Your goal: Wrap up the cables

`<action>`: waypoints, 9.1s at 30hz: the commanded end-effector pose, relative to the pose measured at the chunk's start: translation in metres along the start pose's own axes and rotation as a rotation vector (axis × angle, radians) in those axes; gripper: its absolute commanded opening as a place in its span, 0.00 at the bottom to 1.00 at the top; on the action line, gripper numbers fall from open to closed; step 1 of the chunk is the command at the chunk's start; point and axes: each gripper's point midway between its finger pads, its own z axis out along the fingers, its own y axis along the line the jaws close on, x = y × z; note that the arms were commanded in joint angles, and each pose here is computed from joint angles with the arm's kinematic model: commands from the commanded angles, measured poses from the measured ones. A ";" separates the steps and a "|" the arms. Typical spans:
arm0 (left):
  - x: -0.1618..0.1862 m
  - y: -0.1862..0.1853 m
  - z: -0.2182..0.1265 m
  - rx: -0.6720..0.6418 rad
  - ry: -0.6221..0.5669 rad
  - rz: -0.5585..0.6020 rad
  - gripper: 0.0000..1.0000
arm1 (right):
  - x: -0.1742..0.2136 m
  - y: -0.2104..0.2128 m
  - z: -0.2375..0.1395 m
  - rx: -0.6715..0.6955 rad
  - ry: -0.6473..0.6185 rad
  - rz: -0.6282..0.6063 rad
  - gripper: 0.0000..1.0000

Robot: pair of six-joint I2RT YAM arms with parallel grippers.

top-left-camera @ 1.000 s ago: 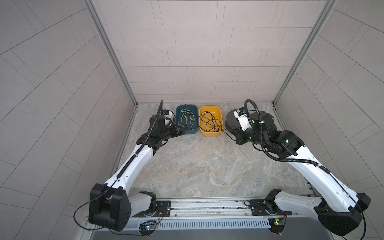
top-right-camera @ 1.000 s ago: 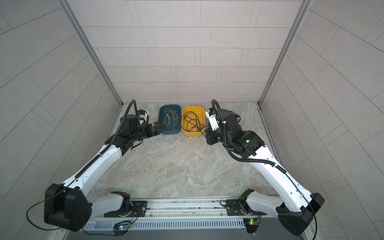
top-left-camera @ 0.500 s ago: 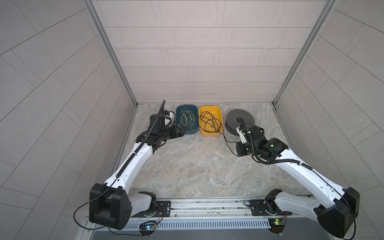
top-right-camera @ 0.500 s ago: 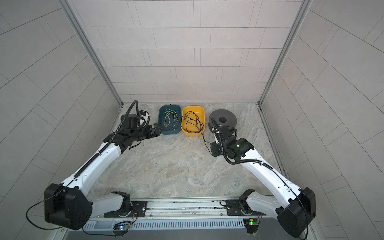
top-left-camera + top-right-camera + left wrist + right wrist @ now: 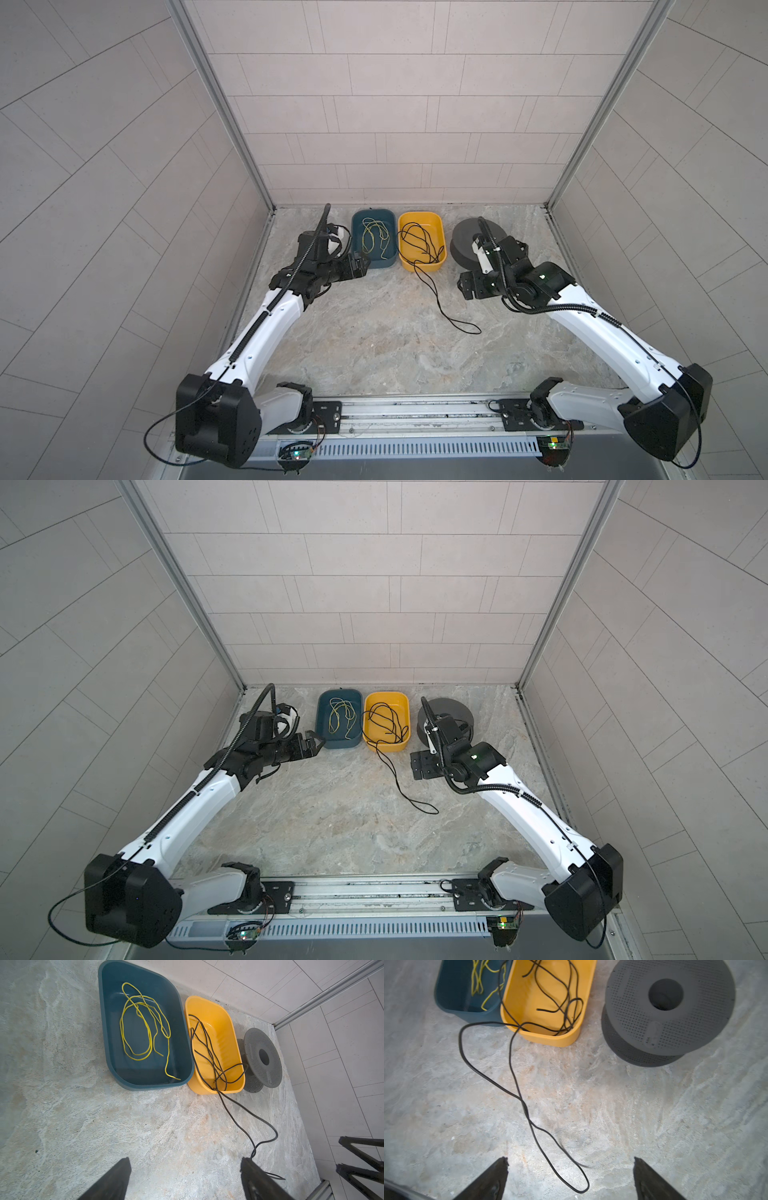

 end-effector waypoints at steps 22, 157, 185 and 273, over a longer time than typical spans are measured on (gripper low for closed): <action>0.000 0.006 -0.006 -0.026 -0.022 0.023 0.89 | -0.072 0.100 0.113 -0.301 0.176 0.143 0.99; 0.055 -0.061 0.065 0.216 0.262 -0.285 0.63 | -0.092 0.047 0.110 -0.185 -0.139 -0.103 0.52; 0.039 -0.043 0.051 0.220 0.224 -0.325 0.63 | -0.070 0.090 0.081 -0.267 -0.186 -0.208 0.00; -0.009 -0.096 -0.013 0.604 0.199 -0.974 0.00 | -0.094 0.186 -0.043 -0.505 -0.648 -0.291 0.54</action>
